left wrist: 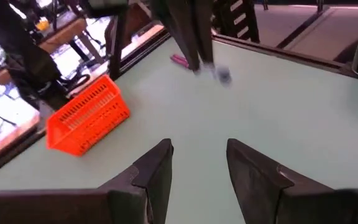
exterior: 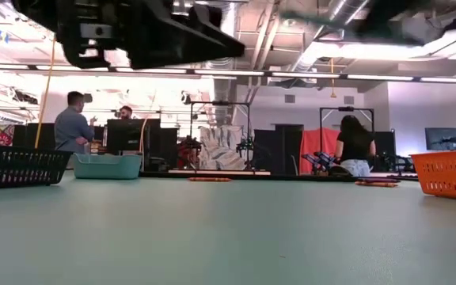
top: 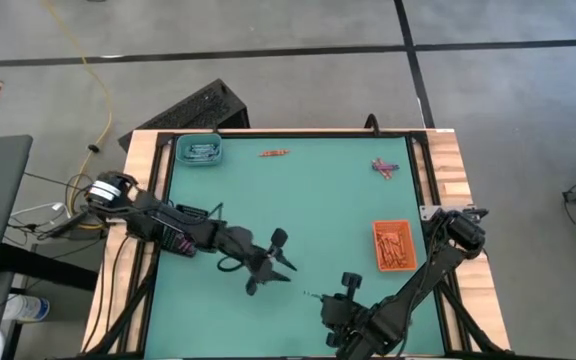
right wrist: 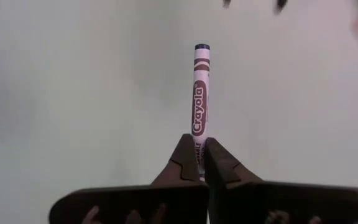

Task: Sort crayons
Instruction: Put the blue crayon into the green bin

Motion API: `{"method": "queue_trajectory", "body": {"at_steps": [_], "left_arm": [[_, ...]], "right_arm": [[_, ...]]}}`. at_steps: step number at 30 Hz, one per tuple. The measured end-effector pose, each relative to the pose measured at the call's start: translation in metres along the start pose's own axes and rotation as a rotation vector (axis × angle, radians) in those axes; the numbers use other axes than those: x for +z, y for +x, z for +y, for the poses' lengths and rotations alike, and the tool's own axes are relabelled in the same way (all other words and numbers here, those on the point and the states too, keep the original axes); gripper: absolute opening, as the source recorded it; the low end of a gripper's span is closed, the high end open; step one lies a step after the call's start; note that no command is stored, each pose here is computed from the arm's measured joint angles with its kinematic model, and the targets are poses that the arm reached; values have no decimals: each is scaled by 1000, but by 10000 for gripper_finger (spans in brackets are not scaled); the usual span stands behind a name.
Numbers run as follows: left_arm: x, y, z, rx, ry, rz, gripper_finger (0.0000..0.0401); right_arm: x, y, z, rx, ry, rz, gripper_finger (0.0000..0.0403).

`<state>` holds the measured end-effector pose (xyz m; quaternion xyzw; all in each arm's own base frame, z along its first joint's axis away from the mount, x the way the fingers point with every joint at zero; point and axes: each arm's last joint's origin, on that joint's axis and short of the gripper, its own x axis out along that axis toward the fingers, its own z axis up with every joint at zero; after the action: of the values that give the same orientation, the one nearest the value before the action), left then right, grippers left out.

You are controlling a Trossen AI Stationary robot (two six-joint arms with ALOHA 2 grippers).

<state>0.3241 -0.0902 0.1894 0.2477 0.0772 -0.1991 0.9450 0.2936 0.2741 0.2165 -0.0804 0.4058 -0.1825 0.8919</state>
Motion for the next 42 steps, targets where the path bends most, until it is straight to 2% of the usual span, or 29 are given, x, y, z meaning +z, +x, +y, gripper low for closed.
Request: {"method": "queue_trajectory", "body": {"at_steps": [7, 13, 17, 26, 34, 37, 42], "left_arm": [[7, -31, 2, 106, 60, -190, 141], [22, -45, 4, 134, 103, -406, 141], [28, -45, 6, 112, 133, -456, 141], [45, -47, 5, 185, 196, -546, 141], [49, -48, 2, 185, 224, -581, 139], [49, -48, 2, 184, 221, -583, 123], [50, -49, 2, 170, 234, -598, 59]], "right_arm": [[30, -20, -4, -82, -102, -175, 0], [54, -27, -12, -184, -163, -278, 0], [69, -29, -19, -242, -183, -316, 0], [97, -20, -24, -253, -232, -368, 0], [111, -16, -25, -267, -274, -406, 0], [113, -16, -25, -266, -276, -413, 0], [113, -16, -25, -264, -273, -414, 0]]}}
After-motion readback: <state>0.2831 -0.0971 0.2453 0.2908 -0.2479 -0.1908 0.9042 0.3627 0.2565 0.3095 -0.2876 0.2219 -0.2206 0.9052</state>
